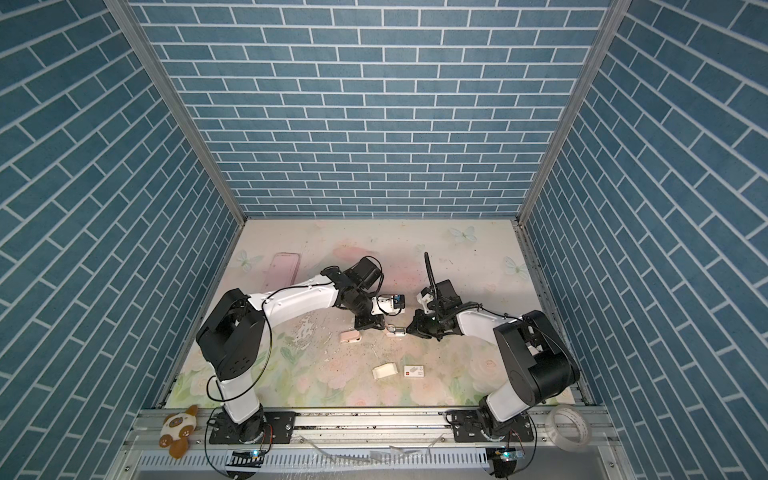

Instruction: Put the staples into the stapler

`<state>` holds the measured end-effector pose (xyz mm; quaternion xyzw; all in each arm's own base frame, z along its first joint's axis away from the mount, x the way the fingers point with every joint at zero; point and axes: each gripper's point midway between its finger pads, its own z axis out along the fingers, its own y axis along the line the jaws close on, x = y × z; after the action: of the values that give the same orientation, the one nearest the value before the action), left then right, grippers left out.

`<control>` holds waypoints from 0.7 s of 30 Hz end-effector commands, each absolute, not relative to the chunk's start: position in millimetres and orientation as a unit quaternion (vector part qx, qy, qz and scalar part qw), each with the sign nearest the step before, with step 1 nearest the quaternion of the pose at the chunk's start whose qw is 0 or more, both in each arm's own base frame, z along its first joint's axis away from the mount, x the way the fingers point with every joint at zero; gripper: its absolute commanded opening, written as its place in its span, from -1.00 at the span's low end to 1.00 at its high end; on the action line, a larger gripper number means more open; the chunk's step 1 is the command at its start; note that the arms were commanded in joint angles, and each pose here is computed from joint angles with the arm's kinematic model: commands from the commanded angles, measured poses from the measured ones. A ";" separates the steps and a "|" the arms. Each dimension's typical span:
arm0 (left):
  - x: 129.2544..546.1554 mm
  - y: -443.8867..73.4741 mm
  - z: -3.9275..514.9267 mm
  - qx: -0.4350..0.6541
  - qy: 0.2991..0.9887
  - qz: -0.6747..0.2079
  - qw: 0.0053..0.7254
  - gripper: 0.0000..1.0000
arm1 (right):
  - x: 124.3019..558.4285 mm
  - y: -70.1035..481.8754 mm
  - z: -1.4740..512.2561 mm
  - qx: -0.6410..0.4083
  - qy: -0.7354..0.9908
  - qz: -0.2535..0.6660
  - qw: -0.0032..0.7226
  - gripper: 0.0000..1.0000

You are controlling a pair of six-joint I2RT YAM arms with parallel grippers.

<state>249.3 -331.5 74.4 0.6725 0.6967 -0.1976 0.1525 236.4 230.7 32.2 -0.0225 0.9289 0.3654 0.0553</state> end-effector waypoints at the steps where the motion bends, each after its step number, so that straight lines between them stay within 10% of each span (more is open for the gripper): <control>1: 245.7 -335.1 71.6 0.677 0.694 -0.203 0.139 -0.59 | 229.6 230.7 24.2 -0.021 0.929 0.367 0.043 -0.86; 21: 245.7 -335.1 69.4 0.680 0.693 -0.198 0.132 -0.60 | 232.8 215.6 18.9 -0.017 0.945 0.320 0.064 -0.74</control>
<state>249.8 -333.5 71.3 0.6751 0.6968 -0.1958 0.1428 235.8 222.2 22.8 -0.0151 0.9389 0.3385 0.0607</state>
